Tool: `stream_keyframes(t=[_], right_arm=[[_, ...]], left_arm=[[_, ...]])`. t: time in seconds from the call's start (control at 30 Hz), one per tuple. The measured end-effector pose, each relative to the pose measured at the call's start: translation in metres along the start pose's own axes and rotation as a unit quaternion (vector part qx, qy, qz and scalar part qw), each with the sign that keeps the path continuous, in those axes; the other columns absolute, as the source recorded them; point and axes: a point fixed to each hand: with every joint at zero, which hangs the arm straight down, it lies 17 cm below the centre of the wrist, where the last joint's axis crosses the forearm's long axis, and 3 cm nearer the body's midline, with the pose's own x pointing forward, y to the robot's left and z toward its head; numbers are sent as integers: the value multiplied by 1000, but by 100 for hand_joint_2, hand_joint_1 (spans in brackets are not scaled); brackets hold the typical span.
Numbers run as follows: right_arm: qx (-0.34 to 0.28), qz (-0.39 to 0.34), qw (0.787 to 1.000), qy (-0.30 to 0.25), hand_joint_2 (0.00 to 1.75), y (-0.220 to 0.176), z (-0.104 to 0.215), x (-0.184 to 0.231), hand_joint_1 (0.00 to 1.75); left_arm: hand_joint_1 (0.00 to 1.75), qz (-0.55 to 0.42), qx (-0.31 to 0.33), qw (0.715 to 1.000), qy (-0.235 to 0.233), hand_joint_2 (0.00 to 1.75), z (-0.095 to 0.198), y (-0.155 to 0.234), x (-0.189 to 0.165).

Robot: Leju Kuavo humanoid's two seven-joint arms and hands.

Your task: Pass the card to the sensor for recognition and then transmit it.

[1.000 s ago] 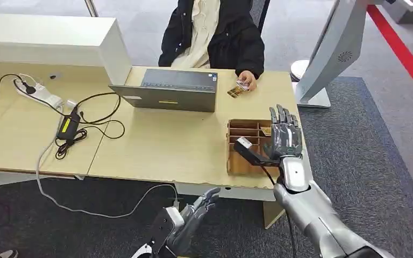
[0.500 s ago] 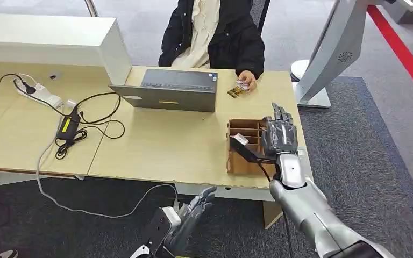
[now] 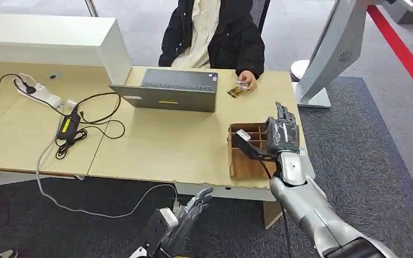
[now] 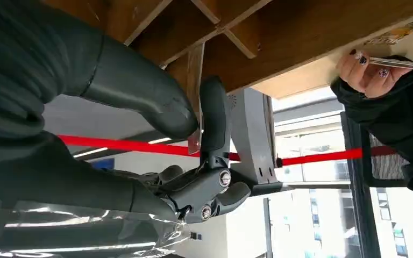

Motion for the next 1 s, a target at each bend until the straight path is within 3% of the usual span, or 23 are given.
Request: stream_keyframes(t=[0.73,1.0], right_arm=[[-9,14,1000,-12,175,-4,0,0,169],[-12,16,1000,-15,175,-5,-1,1,175]], left_arm=[[0,7,0,1000,3,0,1,0,1],[0,7,0,1000,2,0,1,0,1]])
